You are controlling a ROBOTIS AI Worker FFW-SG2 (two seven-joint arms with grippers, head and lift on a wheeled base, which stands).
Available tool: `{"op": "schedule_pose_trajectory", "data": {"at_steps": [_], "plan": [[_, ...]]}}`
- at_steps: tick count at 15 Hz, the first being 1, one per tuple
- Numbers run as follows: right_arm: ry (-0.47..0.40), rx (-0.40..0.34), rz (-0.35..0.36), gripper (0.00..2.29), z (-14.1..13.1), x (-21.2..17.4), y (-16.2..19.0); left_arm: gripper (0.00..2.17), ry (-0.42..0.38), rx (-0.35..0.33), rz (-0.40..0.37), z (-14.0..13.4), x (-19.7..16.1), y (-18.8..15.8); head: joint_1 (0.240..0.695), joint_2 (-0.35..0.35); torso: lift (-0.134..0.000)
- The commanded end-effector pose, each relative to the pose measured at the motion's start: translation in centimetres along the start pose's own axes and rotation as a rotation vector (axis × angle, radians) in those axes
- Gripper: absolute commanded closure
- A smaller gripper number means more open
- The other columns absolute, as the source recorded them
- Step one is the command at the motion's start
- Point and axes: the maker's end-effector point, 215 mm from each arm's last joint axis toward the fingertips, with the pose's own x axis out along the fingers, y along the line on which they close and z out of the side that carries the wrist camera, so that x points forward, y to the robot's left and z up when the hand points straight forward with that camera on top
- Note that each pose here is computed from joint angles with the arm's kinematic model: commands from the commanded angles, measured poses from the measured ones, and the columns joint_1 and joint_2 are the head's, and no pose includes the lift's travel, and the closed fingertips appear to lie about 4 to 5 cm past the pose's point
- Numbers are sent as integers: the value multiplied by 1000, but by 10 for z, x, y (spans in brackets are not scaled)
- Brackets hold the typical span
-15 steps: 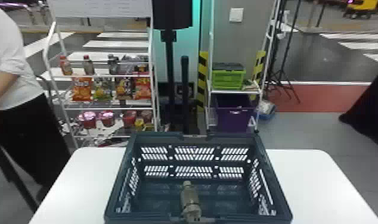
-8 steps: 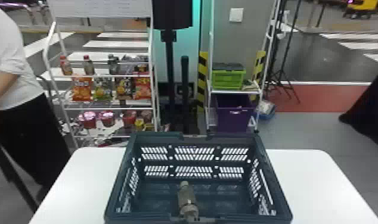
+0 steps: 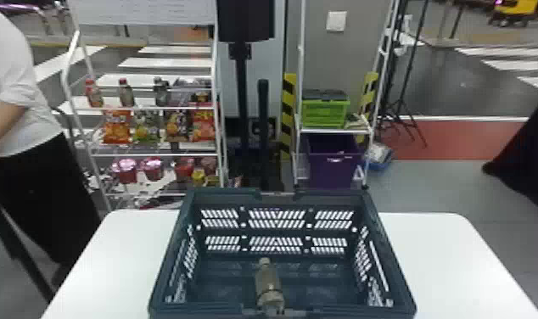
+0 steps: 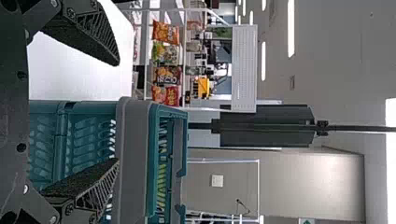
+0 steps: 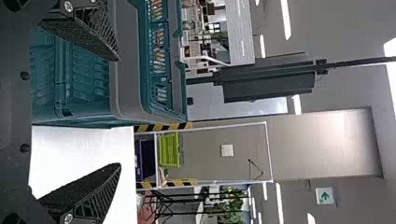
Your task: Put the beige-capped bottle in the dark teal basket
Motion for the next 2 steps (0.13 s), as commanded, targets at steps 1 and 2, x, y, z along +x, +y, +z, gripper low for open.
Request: {"op": "schedule_pose_trajectory", "data": {"at_steps": [1, 2], "plan": [[-9, -7, -3, 83, 7, 0, -3, 161, 6, -5, -2, 3, -5, -8, 499, 0, 0], [-9, -8, -5, 83, 8, -1, -4, 161, 15, -3, -1, 3, -6, -10, 499, 0, 0]]}}
